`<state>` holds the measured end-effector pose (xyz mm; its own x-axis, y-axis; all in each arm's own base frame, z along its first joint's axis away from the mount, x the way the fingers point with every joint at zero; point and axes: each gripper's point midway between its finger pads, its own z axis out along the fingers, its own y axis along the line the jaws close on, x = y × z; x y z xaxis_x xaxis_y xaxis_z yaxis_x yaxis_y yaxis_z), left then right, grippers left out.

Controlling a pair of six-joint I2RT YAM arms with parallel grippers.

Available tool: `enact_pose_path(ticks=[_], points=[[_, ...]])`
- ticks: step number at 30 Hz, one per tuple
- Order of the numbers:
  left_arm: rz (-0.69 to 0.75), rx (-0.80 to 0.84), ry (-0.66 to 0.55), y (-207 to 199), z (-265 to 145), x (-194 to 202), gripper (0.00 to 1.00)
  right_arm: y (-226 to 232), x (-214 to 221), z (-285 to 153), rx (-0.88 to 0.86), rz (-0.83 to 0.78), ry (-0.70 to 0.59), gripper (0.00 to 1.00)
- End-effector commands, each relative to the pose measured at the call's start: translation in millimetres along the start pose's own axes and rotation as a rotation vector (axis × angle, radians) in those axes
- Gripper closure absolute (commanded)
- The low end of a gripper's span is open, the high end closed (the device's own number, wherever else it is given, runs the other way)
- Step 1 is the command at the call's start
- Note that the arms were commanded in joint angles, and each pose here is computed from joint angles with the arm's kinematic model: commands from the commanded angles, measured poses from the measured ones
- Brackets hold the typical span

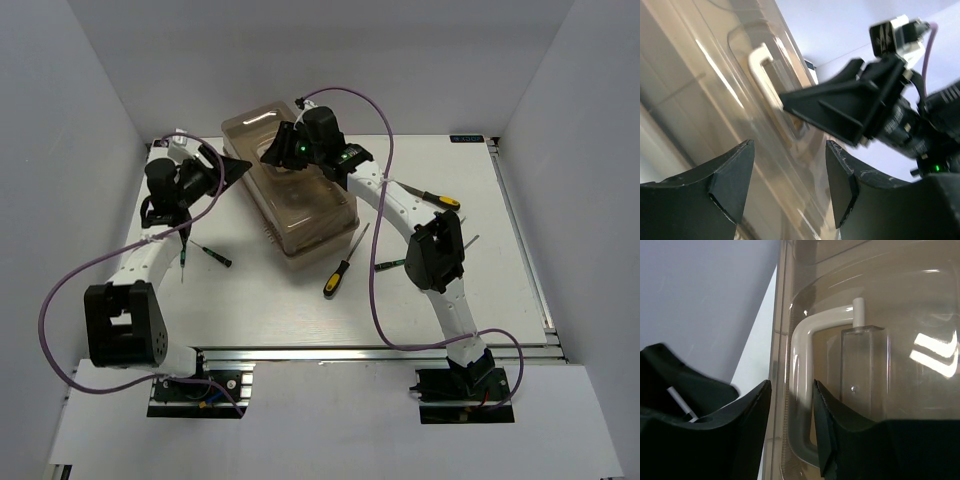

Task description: Sort the tools into containers

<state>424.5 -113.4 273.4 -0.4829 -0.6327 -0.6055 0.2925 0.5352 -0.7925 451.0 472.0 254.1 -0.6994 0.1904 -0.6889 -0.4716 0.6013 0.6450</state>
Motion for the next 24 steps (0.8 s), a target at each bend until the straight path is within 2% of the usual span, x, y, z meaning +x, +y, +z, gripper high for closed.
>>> enact_pose_path(ticks=[1, 3, 4, 6, 13, 24], points=[[0.003, 0.067, -0.012, -25, 10, -17, 0.31, 61, -12, -27, -0.168, 0.018, 0.007, 0.56], [-0.008, 0.059, 0.001, -26, 18, -20, 0.31, 65, -14, -29, -0.183, 0.019, 0.004, 0.57], [-0.024, 0.058, 0.041, -26, 28, -6, 0.31, 67, -15, -30, -0.188, 0.022, 0.003, 0.57], [-0.04, 0.039, 0.051, -26, 36, -4, 0.31, 69, -16, -31, -0.195, 0.027, 0.004, 0.58], [-0.121, -0.066, 0.111, 0, 51, 9, 0.31, 76, -22, -38, -0.237, 0.038, 0.005, 0.58], [-0.177, -0.147, 0.12, 22, 63, 12, 0.31, 81, -19, -43, -0.3, 0.031, 0.034, 0.6]])
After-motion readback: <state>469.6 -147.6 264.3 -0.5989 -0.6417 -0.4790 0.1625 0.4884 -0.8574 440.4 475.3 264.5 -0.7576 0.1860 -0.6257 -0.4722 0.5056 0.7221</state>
